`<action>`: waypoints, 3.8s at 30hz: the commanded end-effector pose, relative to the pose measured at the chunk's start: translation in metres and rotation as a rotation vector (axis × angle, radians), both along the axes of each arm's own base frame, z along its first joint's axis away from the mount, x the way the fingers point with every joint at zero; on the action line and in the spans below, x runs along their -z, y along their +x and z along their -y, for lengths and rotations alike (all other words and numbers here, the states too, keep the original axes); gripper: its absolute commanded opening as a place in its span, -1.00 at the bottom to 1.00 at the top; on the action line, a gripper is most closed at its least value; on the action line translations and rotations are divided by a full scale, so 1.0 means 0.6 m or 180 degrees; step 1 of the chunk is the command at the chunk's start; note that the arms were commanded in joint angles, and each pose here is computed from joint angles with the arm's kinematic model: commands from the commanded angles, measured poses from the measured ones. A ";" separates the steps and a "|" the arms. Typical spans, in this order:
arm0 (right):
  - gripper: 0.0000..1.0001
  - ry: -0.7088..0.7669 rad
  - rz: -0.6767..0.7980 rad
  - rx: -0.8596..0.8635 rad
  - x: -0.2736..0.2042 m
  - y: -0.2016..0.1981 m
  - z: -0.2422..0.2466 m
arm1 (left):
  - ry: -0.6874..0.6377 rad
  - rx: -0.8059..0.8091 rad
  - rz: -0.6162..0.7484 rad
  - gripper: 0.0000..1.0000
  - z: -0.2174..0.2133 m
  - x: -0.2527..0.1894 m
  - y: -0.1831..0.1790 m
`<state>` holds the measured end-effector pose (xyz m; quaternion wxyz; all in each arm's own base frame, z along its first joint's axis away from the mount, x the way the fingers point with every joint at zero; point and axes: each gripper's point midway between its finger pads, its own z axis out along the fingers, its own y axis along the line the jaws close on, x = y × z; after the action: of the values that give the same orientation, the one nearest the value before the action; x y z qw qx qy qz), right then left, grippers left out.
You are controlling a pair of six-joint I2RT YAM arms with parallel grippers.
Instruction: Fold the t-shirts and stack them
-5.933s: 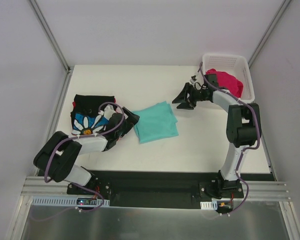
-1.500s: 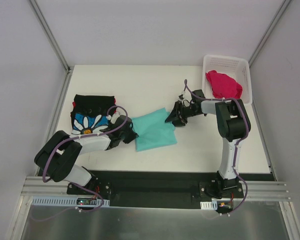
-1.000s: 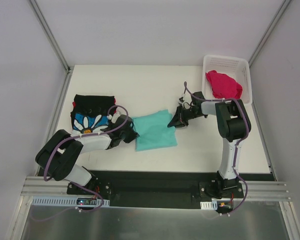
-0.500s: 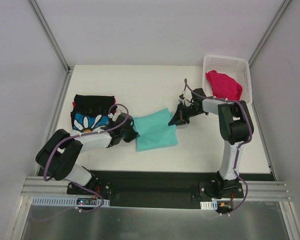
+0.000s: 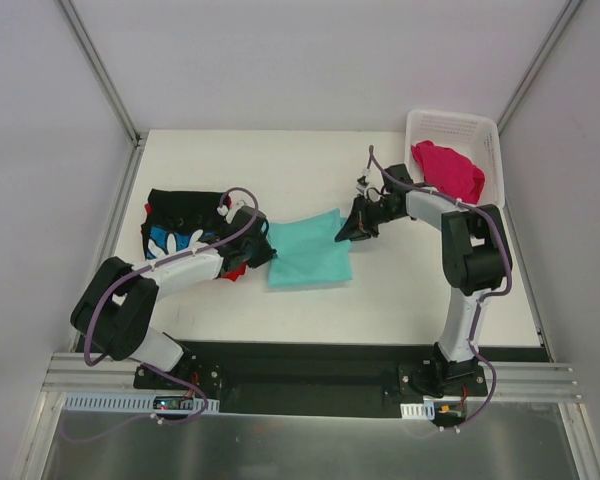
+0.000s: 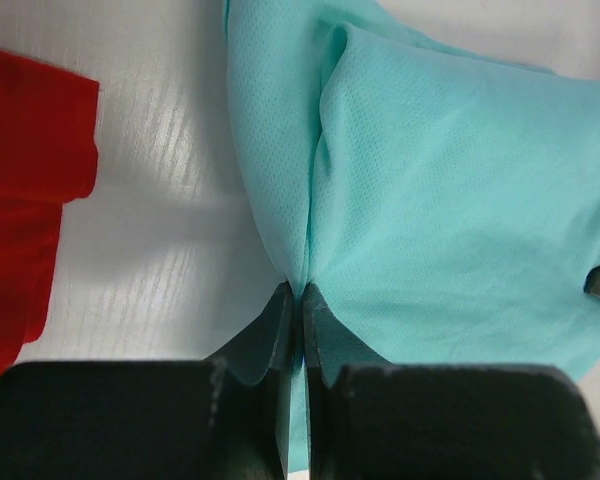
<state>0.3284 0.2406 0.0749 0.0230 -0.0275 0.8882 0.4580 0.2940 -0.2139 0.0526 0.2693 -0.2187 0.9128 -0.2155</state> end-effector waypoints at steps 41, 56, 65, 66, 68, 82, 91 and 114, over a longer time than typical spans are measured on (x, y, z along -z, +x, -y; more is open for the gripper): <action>-0.99 0.0097 0.0626 -0.0602 -0.169 0.033 -0.216 | 0.0490 -0.0199 0.0750 -1.00 -0.199 -0.244 0.097; -0.99 0.0178 0.0539 -0.0796 -0.150 0.009 -0.307 | 0.0619 -0.0468 0.0740 -1.00 -0.289 -0.255 0.063; -0.99 0.0233 0.0543 -0.0814 -0.153 0.009 -0.332 | 0.0666 -0.0518 0.0734 -1.00 -0.308 -0.260 0.052; -0.99 0.0232 0.0542 -0.0826 -0.152 0.006 -0.334 | 0.0664 -0.0531 0.0728 -1.00 -0.310 -0.259 0.051; -0.99 0.0224 0.0552 -0.0823 -0.150 0.007 -0.335 | 0.0673 -0.0571 0.0724 -1.00 -0.317 -0.260 0.050; -0.99 0.0724 0.0464 -0.0876 -0.167 -0.001 -0.393 | 0.0880 -0.0635 0.0707 -1.00 -0.376 -0.264 0.065; -0.99 0.1327 0.0284 -0.1013 -0.203 -0.019 -0.459 | 0.1121 -0.0694 0.0731 -1.00 -0.425 -0.287 0.076; -0.98 0.1533 0.0009 -0.1011 -0.142 -0.014 -0.508 | 0.1002 -0.0971 0.0227 -1.00 -0.454 -0.181 0.047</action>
<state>0.3170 0.5467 0.1385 -0.0530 -0.1413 0.7580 0.6346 0.3274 0.0603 0.1789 0.3775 -0.2818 0.8817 -0.0268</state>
